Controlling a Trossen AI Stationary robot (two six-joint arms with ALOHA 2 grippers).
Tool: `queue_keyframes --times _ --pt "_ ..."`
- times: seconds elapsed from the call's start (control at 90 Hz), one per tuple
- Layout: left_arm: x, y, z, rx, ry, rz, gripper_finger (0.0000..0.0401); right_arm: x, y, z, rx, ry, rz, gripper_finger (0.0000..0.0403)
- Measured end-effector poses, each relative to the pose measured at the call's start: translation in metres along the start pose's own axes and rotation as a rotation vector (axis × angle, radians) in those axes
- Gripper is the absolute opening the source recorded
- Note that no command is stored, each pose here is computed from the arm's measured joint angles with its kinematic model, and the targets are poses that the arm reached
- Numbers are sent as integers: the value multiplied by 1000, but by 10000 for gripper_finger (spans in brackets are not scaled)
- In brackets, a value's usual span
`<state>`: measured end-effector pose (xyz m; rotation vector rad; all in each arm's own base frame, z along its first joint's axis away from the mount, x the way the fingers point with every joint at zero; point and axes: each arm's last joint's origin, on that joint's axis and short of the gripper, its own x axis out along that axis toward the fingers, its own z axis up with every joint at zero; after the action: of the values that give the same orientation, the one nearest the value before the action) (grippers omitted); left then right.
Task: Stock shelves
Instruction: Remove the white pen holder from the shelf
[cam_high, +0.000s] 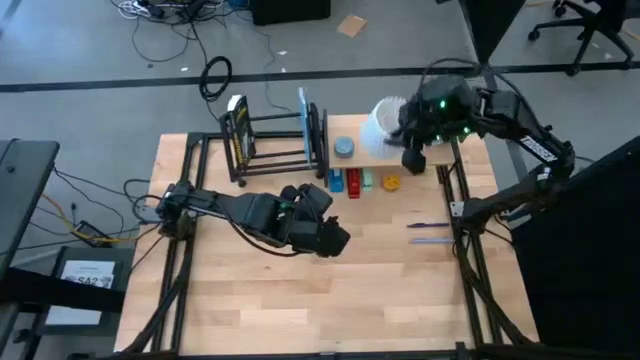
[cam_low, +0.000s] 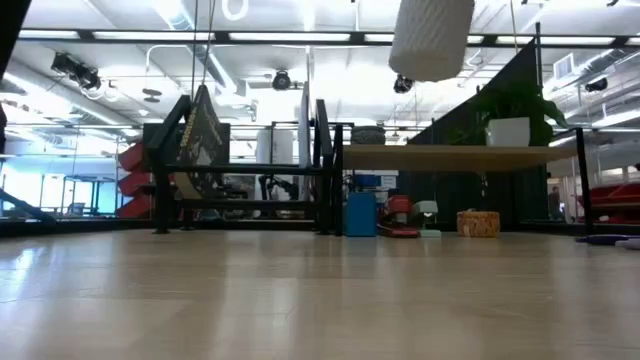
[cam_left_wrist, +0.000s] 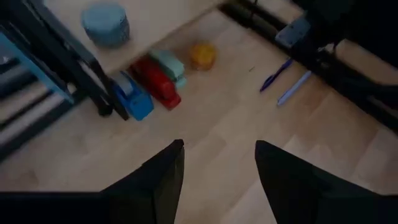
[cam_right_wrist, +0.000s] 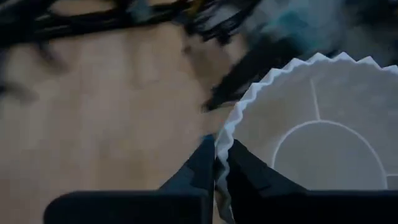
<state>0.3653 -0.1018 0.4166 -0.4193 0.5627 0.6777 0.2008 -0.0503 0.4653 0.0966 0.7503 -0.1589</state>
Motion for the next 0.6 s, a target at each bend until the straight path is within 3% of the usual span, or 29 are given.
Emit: queue_keyframes --times 0.256,0.4,0.6 --pt "-43 18 37 -6 -187 -47 177 18 54 -15 0 164 247 0" --pt "-64 36 51 -5 -256 -28 177 42 91 -35 4 265 302 0" --pt "-79 49 57 32 -269 -36 177 86 140 -71 31 277 354 0"
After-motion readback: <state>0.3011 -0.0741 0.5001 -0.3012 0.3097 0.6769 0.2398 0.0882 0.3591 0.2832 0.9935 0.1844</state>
